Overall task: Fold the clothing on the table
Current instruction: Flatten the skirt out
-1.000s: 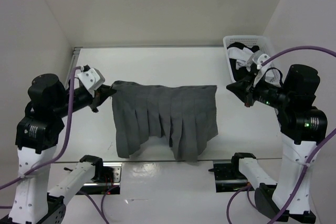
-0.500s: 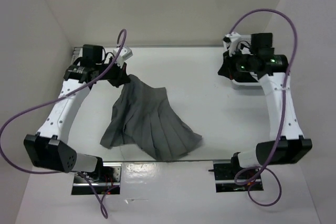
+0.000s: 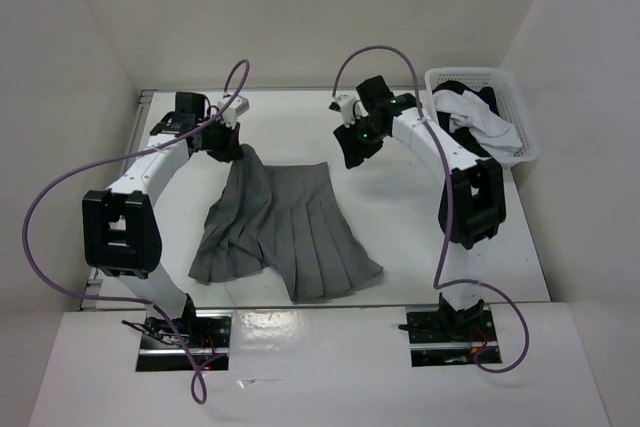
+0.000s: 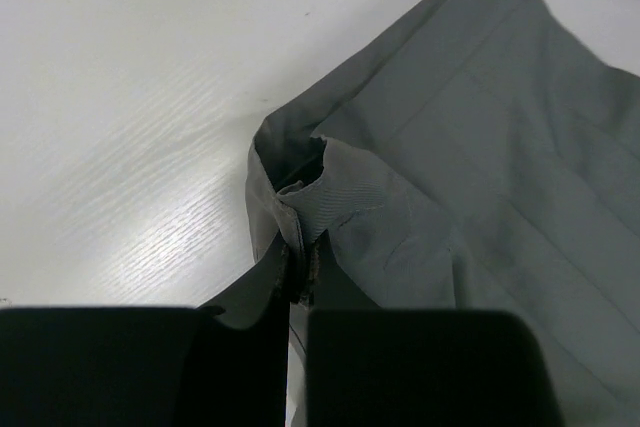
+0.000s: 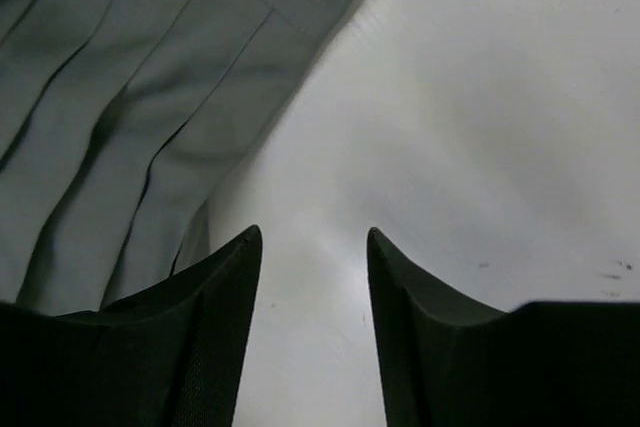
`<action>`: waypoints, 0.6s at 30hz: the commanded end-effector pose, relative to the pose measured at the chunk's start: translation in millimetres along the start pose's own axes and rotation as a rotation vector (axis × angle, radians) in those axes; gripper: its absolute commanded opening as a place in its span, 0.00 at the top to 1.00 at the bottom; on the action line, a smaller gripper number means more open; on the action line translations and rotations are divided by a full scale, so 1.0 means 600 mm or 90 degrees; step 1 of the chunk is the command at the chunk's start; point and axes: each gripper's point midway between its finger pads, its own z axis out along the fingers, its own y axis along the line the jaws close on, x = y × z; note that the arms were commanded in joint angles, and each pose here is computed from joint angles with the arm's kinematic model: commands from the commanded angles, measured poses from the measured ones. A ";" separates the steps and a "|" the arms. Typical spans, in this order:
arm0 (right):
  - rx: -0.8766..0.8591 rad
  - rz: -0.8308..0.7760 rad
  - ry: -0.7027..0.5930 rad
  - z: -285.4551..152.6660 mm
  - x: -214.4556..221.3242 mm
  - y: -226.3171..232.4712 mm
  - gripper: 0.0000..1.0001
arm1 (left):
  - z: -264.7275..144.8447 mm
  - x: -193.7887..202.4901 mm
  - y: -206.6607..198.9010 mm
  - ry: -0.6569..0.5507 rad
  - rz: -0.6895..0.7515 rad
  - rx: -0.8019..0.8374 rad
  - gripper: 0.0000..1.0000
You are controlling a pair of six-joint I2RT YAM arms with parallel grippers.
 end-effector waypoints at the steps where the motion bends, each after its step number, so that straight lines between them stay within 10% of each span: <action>1: 0.018 -0.013 -0.058 0.026 -0.059 -0.004 0.47 | 0.010 -0.007 0.010 -0.026 -0.004 -0.004 1.00; 18: -0.009 0.073 -0.048 0.188 -0.069 -0.011 0.37 | -0.014 0.022 0.023 -0.014 -0.053 -0.030 1.00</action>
